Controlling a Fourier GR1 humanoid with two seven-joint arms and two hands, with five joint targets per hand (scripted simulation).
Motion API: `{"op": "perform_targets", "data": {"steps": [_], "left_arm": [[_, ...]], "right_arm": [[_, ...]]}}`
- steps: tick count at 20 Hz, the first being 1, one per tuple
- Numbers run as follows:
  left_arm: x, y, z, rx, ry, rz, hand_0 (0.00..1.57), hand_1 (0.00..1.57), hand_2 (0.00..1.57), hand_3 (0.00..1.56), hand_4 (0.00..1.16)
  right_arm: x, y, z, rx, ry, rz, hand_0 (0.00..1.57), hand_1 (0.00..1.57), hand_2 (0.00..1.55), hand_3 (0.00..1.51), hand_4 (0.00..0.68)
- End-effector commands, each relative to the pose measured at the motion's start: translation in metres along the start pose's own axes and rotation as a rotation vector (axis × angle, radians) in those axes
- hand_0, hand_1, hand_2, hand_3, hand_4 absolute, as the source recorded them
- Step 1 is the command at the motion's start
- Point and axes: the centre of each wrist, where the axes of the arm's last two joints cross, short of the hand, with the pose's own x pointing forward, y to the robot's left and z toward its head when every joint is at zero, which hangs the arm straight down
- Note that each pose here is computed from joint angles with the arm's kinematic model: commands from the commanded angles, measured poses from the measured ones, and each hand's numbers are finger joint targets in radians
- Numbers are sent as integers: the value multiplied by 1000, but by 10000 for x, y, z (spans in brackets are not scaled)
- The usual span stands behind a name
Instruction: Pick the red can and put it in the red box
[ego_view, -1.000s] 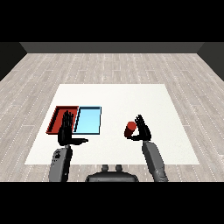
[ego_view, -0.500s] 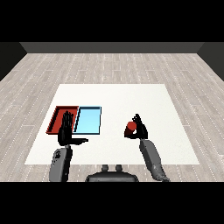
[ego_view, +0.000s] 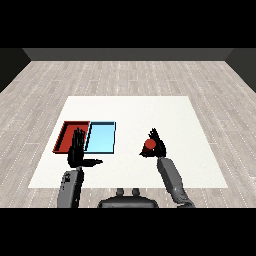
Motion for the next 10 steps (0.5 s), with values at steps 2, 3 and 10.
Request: {"op": "perform_targets", "data": {"steps": [2,3,10], "left_arm": [[199,164,-302,7,-6,-10,0,0,0,0,0],[179,91,14,7,-10,-3,0,0,0,0,0],[187,117,9,11,-9,-1,0,0,0,0,0]], "right_arm": [[-47,79,-102,16,20,20,0,0,0,0,0],[-51,141,-137,5,26,24,0,0,0,0,0],[-1,194,-286,-7,44,45,0,0,0,0,0]]}}
